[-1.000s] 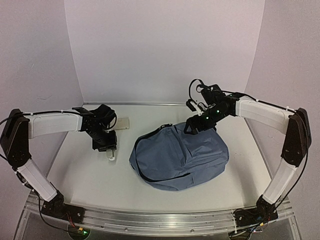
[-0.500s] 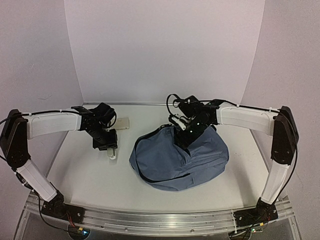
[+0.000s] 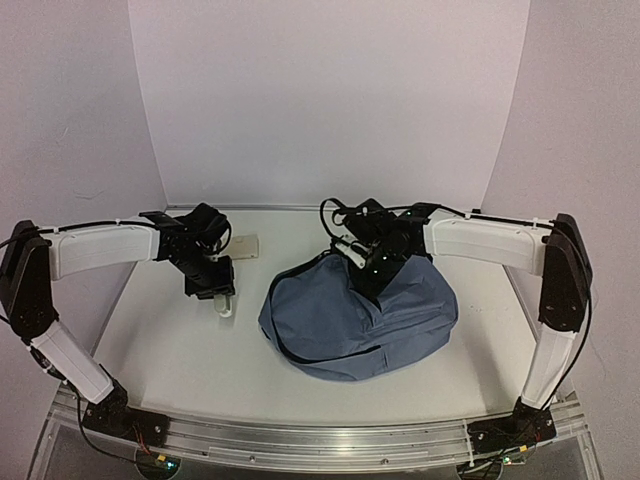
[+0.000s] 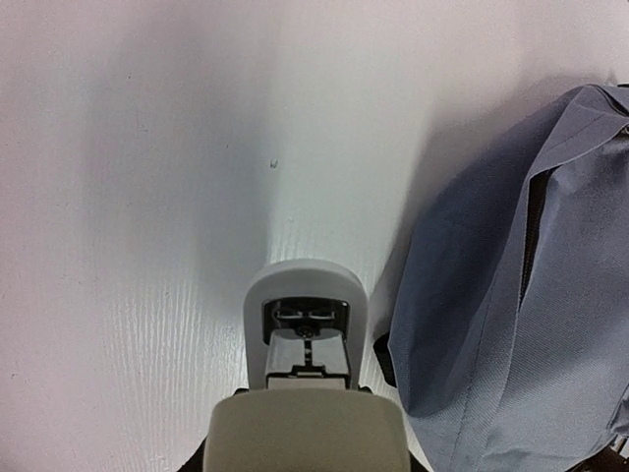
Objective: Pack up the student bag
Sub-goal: Pick up the stationery from the center of the board.
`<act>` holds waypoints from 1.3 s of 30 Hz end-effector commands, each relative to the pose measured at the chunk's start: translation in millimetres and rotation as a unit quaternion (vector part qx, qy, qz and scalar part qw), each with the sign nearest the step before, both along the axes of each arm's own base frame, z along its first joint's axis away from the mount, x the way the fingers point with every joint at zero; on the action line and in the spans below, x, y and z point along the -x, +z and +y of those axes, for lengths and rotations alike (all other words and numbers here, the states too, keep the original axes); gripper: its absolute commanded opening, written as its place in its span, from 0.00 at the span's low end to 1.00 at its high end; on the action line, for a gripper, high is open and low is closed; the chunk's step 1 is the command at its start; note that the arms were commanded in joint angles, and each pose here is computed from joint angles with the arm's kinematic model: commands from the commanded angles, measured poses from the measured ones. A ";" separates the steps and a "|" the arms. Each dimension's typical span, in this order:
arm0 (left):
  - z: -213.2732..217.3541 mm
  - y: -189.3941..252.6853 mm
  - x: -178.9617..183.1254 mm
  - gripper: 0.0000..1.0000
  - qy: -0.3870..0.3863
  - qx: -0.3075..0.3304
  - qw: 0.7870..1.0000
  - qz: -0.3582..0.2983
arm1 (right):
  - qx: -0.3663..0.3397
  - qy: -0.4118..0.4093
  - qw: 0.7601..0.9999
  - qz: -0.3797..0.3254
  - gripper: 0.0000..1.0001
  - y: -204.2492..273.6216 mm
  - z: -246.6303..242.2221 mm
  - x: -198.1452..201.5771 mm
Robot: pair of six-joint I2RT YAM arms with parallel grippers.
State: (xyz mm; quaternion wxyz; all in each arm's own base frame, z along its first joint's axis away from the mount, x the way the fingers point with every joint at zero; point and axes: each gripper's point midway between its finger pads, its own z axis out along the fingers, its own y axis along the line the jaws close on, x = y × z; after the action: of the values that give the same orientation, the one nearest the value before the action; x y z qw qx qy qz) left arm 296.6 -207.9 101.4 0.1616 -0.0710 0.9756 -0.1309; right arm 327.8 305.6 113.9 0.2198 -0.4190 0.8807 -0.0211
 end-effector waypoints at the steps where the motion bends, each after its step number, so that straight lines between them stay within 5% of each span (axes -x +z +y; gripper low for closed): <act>1: -10.8 39.6 -13.9 0.00 -0.008 0.032 0.998 -0.052 | 0.056 -0.019 0.998 -0.034 0.27 13.0 -31.7 -5.3; 6: -13.6 42.5 -15.2 0.00 -0.011 0.034 0.998 -0.056 | 0.040 -0.031 0.997 -0.053 0.04 37.9 -35.3 -15.6; 10: -15.3 41.6 -15.3 0.00 -0.013 0.034 0.998 -0.056 | 0.016 -0.037 0.997 -0.068 0.00 60.3 -34.1 -20.5; 12: -15.3 41.5 -15.1 0.00 -0.013 0.034 0.998 -0.057 | 0.006 -0.035 0.997 -0.062 0.05 63.9 -31.4 -17.8; 17: -15.1 41.1 -14.1 0.00 -0.014 0.035 0.998 -0.058 | -0.035 -0.019 0.999 0.017 0.45 47.0 -13.9 5.8; 20: -15.1 41.2 -14.0 0.00 -0.014 0.035 0.998 -0.058 | -0.027 -0.011 0.999 0.044 0.51 34.3 -10.2 14.8; 31: -15.5 40.7 -14.1 0.00 -0.014 0.036 0.997 -0.060 | 0.049 0.036 0.994 0.091 0.61 -4.7 -8.9 46.6; 39: -16.5 43.3 -15.9 0.00 -0.014 0.039 0.997 -0.063 | 0.118 0.014 0.993 0.028 0.36 -0.5 -33.5 25.5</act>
State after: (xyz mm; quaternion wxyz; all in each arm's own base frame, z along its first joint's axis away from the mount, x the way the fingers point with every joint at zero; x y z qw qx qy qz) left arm 299.2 -213.6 111.3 0.1723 -0.0653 0.9728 -0.1405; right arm 293.3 297.6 110.4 0.1464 -0.4566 0.8768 -0.0365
